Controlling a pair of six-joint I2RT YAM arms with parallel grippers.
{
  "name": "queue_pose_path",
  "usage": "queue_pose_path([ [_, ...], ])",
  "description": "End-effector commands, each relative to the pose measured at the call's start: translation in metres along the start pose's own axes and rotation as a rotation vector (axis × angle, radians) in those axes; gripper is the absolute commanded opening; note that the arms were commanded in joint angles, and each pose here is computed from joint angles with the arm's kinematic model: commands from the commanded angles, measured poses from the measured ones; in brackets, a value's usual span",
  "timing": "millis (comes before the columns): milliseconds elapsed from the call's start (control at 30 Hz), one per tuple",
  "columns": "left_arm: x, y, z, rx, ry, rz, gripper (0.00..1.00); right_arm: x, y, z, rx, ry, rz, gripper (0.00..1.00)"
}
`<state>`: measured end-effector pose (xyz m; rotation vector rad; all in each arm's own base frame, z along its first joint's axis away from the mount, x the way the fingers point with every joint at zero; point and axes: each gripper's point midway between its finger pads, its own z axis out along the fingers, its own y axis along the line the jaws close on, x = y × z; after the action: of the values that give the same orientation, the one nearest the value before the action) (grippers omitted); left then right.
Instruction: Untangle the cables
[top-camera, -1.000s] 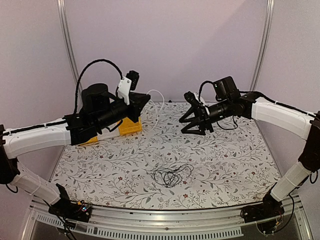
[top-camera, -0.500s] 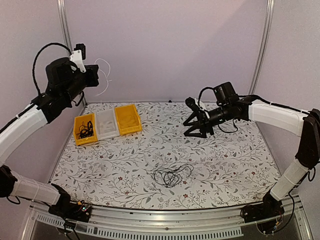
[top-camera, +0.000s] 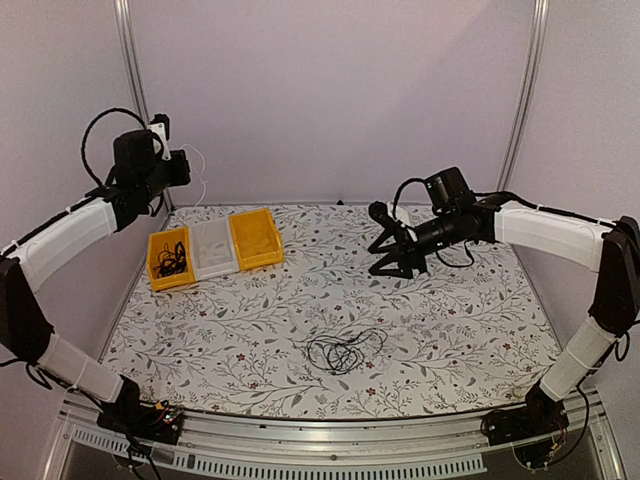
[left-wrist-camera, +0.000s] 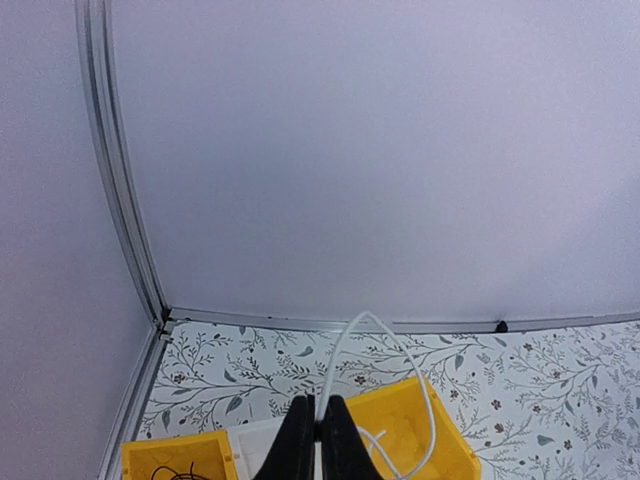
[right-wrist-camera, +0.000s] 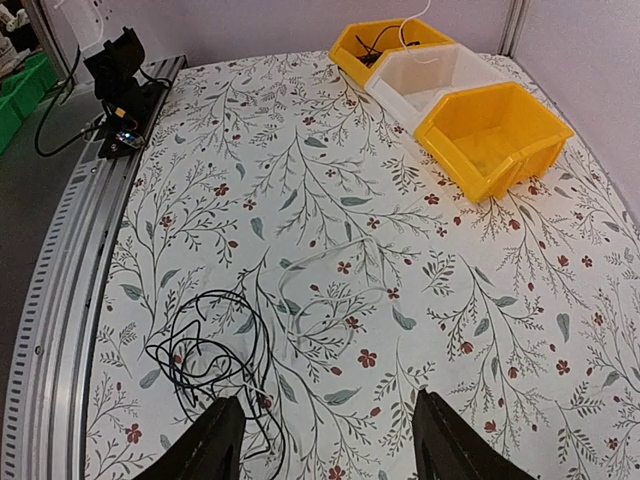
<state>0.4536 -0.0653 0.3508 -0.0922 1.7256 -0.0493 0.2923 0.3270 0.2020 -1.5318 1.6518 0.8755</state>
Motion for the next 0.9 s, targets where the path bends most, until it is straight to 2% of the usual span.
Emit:
queue_pose_path([
  [0, 0.033, 0.012, 0.030, -0.008, 0.060, -0.008, 0.00, 0.013, -0.003, 0.005, 0.007, 0.035, -0.008, 0.61],
  [167, 0.095, 0.014, 0.067, -0.005, 0.188, -0.046, 0.00, 0.022, -0.004, 0.010, -0.005, 0.063, 0.000, 0.61],
  [467, 0.231, 0.037, 0.098, -0.146, 0.559, 0.014, 0.00, 0.033, -0.007, 0.017, -0.010, 0.099, 0.003, 0.61],
  [633, 0.257, 0.047, 0.098, -0.206, 0.635, 0.041, 0.00, 0.038, -0.006, 0.022, -0.016, 0.120, 0.001, 0.61],
  [867, 0.252, 0.054, 0.098, -0.249, 0.621, 0.051, 0.00, 0.046, -0.001, 0.036, -0.033, 0.171, -0.012, 0.61],
])
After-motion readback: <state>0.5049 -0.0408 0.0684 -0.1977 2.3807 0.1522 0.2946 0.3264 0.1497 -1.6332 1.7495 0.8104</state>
